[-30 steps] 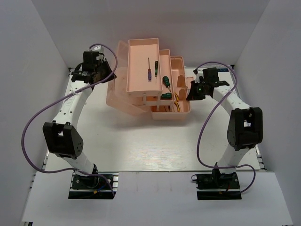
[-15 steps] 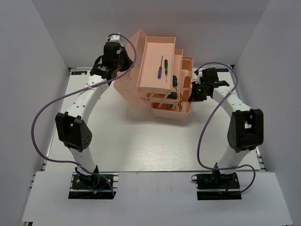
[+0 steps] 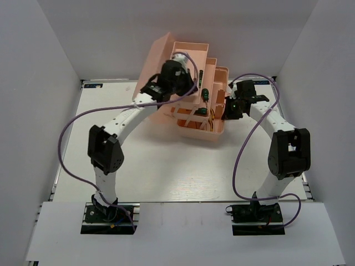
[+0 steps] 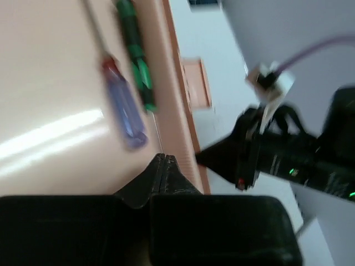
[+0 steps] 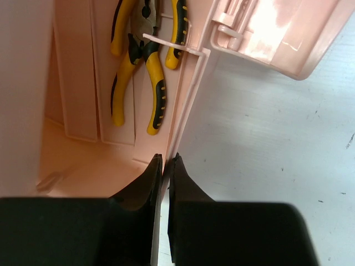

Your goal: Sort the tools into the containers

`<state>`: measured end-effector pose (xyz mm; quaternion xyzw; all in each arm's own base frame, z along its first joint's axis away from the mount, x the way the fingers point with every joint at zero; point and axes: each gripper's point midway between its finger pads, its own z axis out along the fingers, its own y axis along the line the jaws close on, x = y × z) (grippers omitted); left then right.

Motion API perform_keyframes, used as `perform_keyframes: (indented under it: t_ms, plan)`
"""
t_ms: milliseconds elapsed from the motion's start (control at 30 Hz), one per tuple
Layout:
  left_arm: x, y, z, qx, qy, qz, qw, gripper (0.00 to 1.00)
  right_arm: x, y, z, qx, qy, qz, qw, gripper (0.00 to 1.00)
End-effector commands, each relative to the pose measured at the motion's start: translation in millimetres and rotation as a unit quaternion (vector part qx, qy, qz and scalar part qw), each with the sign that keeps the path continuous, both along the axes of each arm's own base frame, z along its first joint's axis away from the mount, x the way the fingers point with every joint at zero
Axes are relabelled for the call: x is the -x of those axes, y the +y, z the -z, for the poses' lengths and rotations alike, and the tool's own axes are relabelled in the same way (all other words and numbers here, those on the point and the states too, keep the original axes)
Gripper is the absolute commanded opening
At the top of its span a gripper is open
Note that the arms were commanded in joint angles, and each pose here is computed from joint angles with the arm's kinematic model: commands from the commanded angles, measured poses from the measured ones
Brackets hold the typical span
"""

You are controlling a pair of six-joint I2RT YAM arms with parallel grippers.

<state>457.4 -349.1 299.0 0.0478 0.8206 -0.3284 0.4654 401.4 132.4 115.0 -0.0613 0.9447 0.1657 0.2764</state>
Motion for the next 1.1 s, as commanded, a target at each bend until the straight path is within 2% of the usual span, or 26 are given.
perform_keyframes:
  t_ms: [0,100,233,400,533,767,933,1067]
  plan:
    - [33,-32,57,-0.019,0.088,0.060,0.994,0.00,35,48,-1,-0.058,0.036,-0.096,0.993,0.00]
    - [38,-45,74,-0.022,0.099,0.068,0.993,0.00,34,47,-1,-0.056,0.035,-0.095,0.993,0.00]
    - [39,-52,70,-0.016,0.090,0.074,0.993,0.00,35,45,-1,-0.054,0.035,-0.094,0.994,0.00]
    - [28,-38,3,-0.013,0.022,0.055,0.998,0.00,36,41,5,-0.046,0.041,-0.093,0.994,0.00]
    - [32,-19,-51,-0.003,-0.022,0.042,0.999,0.00,35,39,10,-0.040,0.045,-0.090,0.994,0.00]
    - [36,-1,-53,-0.012,-0.018,0.033,0.999,0.00,36,37,17,-0.035,0.059,-0.086,0.994,0.00]
    - [32,41,-94,-0.020,-0.059,-0.031,0.998,0.00,39,34,20,-0.030,0.062,-0.087,0.994,0.00]
    - [33,104,-118,-0.050,-0.071,-0.119,0.989,0.00,40,33,21,-0.030,0.065,-0.086,0.994,0.00]
